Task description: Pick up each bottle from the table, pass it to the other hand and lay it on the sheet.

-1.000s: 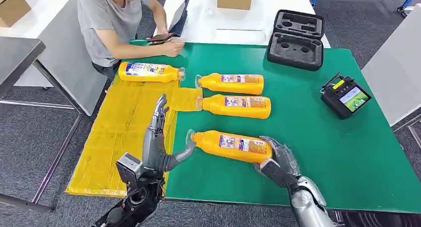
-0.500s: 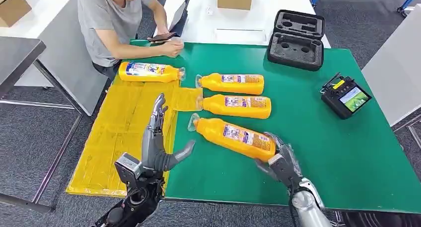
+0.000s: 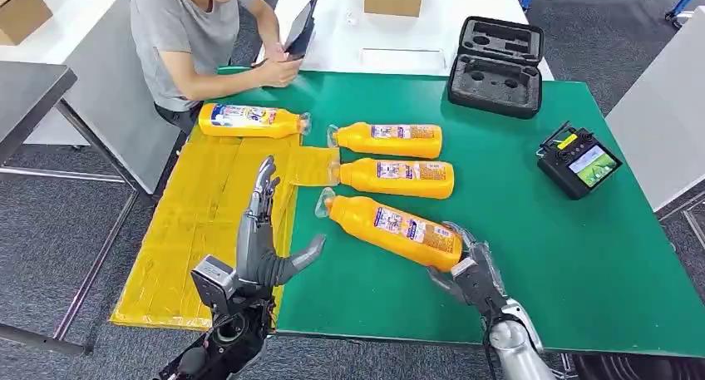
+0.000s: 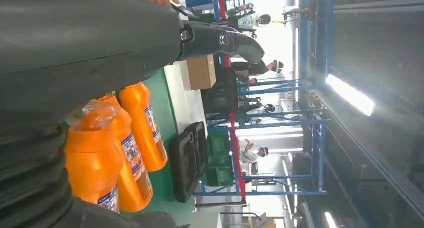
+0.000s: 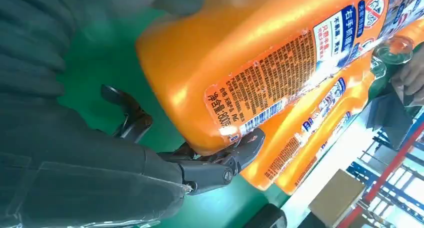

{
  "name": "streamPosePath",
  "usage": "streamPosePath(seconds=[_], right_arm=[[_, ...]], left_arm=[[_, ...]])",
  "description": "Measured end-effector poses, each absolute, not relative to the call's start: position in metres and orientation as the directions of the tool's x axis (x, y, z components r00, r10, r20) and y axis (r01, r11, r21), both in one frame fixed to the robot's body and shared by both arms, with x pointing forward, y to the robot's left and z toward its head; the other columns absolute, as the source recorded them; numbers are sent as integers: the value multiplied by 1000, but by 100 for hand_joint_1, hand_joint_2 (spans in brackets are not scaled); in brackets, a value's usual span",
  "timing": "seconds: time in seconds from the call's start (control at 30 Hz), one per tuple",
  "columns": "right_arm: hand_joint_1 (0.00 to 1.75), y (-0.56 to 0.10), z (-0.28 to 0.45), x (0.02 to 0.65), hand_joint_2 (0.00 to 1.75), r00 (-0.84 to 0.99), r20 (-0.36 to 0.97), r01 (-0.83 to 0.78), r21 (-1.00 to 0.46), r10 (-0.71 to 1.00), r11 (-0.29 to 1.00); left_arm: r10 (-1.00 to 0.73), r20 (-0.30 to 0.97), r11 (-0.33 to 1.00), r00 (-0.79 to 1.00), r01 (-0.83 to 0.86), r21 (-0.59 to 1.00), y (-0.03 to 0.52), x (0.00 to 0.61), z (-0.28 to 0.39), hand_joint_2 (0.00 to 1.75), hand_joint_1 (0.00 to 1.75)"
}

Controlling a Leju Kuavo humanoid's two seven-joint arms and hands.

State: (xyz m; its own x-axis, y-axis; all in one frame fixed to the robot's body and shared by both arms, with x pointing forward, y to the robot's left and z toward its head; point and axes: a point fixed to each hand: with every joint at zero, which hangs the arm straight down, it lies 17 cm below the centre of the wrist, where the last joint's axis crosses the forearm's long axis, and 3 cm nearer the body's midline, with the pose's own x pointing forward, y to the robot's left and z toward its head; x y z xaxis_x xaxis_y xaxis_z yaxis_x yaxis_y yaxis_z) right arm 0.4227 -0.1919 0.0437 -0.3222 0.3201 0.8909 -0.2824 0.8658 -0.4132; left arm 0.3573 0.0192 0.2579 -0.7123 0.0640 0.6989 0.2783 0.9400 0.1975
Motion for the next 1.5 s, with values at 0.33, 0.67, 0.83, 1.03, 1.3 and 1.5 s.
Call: streamPosePath(seconds=[0.33, 0.67, 0.83, 1.03, 1.3, 1.5], right_arm=[[175, -214, 74, 426, 175, -347, 908, -133, -297, 236, 946], [175, -204, 129, 415, 175, -459, 880, -122, -197, 121, 973], [175, -198, 146, 412, 175, -492, 867, -136, -170, 82, 976], [175, -189, 161, 407, 175, -510, 860, -203, -120, 0, 972], [175, -166, 173, 396, 175, -529, 847, -287, -117, -56, 951], [175, -161, 175, 393, 175, -532, 844, -302, -118, -65, 946]], left_arm=[[56, 722, 967, -690, 217, 133, 40, 371, 259, 175, 0], [132, 781, 961, -611, 272, 51, 48, 381, 242, 175, 0], [134, 808, 963, -573, 268, 30, 50, 387, 228, 175, 0], [159, 842, 954, -515, 299, 2, 48, 392, 208, 175, 0], [228, 867, 917, -442, 397, -39, 32, 387, 192, 175, 0], [255, 872, 896, -417, 442, -51, 24, 383, 187, 175, 0]])
